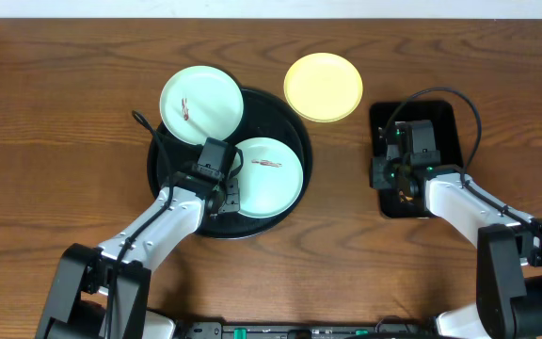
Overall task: Clean dirty plates on tray and stack at the side
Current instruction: 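Lower the right gripper onto the sponge in the black tray, then grasp the green sponge with the right gripper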
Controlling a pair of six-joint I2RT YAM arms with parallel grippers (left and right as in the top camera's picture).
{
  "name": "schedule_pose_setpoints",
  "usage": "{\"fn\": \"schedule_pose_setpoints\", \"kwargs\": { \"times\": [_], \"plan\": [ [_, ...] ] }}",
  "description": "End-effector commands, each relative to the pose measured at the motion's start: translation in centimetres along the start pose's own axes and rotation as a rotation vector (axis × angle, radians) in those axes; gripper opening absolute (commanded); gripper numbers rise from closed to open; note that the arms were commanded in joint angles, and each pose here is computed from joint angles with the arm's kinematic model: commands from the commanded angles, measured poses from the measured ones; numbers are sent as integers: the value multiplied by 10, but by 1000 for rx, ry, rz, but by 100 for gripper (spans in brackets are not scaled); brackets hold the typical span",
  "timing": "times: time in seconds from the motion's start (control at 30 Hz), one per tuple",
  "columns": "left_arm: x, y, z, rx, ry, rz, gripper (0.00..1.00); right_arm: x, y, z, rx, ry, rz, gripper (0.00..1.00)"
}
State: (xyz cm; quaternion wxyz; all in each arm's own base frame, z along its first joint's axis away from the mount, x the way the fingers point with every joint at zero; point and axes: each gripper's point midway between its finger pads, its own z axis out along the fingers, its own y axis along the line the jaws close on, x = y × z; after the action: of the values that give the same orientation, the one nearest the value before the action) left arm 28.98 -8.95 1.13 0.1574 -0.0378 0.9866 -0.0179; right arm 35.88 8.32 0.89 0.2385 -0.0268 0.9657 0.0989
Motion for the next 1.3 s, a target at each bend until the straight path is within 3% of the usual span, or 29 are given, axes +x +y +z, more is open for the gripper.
{"fn": "schedule_pose_setpoints", "kwargs": {
  "times": [0.0,0.47,0.93,1.03,1.27],
  "plan": [
    [3,3,1,-8,11,-12,50,-2,22,-1,-101,8,7,1],
    [3,3,1,-8,11,-12,50,5,78,-1,-206,22,26,1],
    [3,3,1,-8,10,-12,50,5,98,-5,-279,38,66,2],
    [3,3,1,-8,10,-12,50,-1,94,-10,-262,51,52,14],
    [3,3,1,-7,8,-12,50,-24,64,-46,-31,156,-66,61]
  ]
}}
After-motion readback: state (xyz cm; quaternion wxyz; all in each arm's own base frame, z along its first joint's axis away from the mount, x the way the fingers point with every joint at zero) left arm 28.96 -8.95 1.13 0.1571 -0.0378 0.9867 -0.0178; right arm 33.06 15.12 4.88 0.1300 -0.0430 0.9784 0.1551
